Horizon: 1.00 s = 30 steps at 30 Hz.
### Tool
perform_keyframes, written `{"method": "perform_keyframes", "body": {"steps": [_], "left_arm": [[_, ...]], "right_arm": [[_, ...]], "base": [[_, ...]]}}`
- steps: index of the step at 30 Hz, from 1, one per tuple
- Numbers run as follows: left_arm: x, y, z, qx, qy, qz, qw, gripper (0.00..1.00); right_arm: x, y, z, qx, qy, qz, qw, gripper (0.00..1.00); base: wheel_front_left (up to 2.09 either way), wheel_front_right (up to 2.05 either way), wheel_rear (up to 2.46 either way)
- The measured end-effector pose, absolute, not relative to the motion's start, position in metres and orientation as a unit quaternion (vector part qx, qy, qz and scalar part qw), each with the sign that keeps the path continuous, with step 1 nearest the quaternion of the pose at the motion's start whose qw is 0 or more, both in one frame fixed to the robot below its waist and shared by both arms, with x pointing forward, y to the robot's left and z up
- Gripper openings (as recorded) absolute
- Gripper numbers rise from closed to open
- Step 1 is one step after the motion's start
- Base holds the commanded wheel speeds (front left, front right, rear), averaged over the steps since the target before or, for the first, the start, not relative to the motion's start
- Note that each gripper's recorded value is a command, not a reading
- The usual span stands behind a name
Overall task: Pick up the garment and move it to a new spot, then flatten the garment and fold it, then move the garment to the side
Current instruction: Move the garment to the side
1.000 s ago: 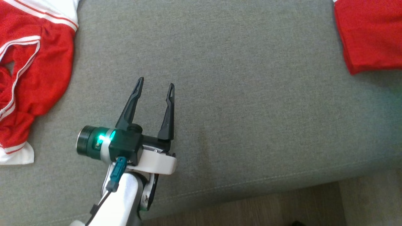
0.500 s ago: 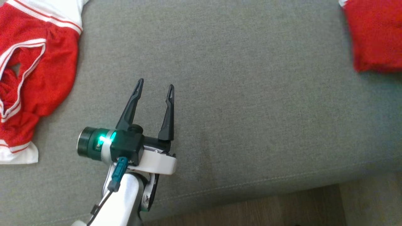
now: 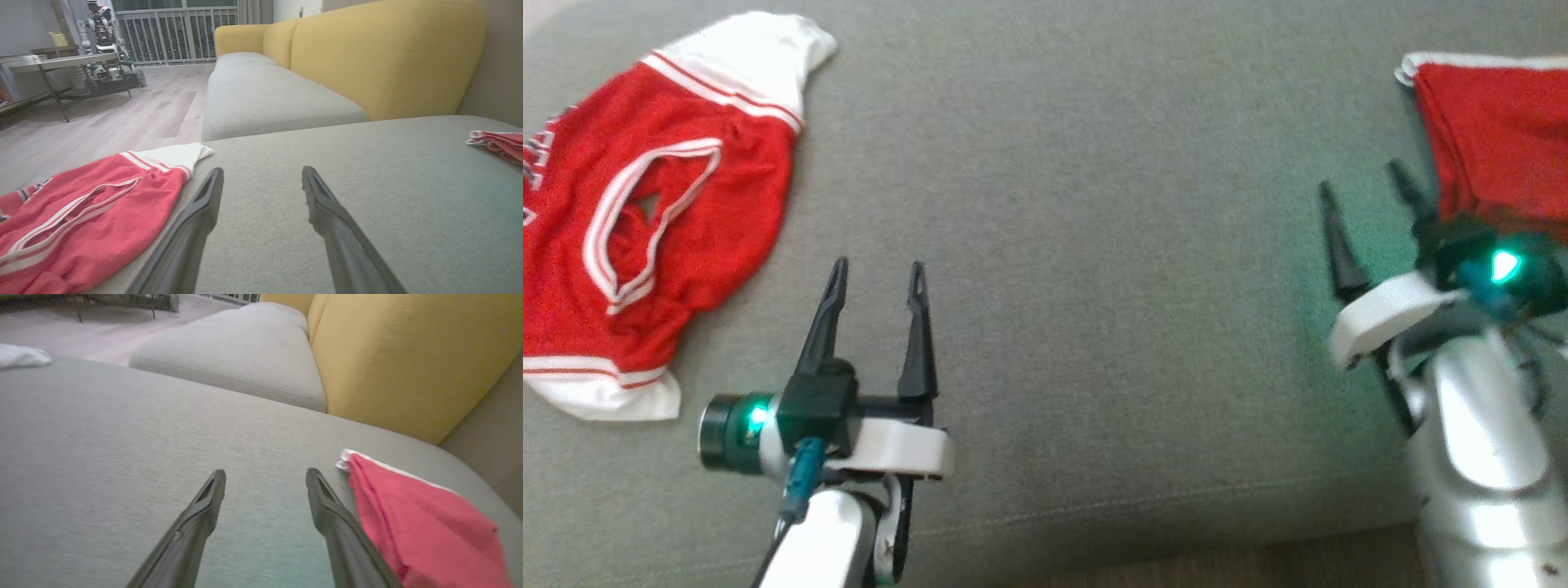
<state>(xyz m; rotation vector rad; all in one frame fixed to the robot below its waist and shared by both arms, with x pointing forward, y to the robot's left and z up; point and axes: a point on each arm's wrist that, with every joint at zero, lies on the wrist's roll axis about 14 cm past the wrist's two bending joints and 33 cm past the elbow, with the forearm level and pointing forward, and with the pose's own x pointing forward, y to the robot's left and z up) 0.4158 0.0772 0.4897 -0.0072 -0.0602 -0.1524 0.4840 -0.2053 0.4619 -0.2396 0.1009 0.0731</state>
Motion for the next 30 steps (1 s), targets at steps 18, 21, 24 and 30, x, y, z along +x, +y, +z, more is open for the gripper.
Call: {"method": "perform_keyframes", "body": {"steps": [18,21,24,30], "left_arm": [[0.354,0.140,0.534,-0.022,-0.078,0.022,0.996,1.00],[0.343,0.149,0.537,-0.021,-0.084,0.034,0.996,1.00],[0.333,0.153,0.542,-0.014,-0.092,0.036,0.995,1.00],[0.322,0.151,0.535,-0.005,-0.084,0.029,0.996,1.00]], "right_arm": [[0.410,-0.138,0.525,0.047,-0.068,0.095,0.992,1.00],[0.396,-0.136,0.523,0.049,-0.065,0.096,0.992,1.00],[0.384,-0.136,0.524,0.043,-0.065,0.097,0.992,1.00],[0.369,-0.133,0.524,0.043,-0.064,0.103,0.992,1.00]], "base": [[0.00,0.00,0.00],[0.00,0.00,0.00],[0.00,0.00,0.00],[0.00,0.00,0.00]]}}
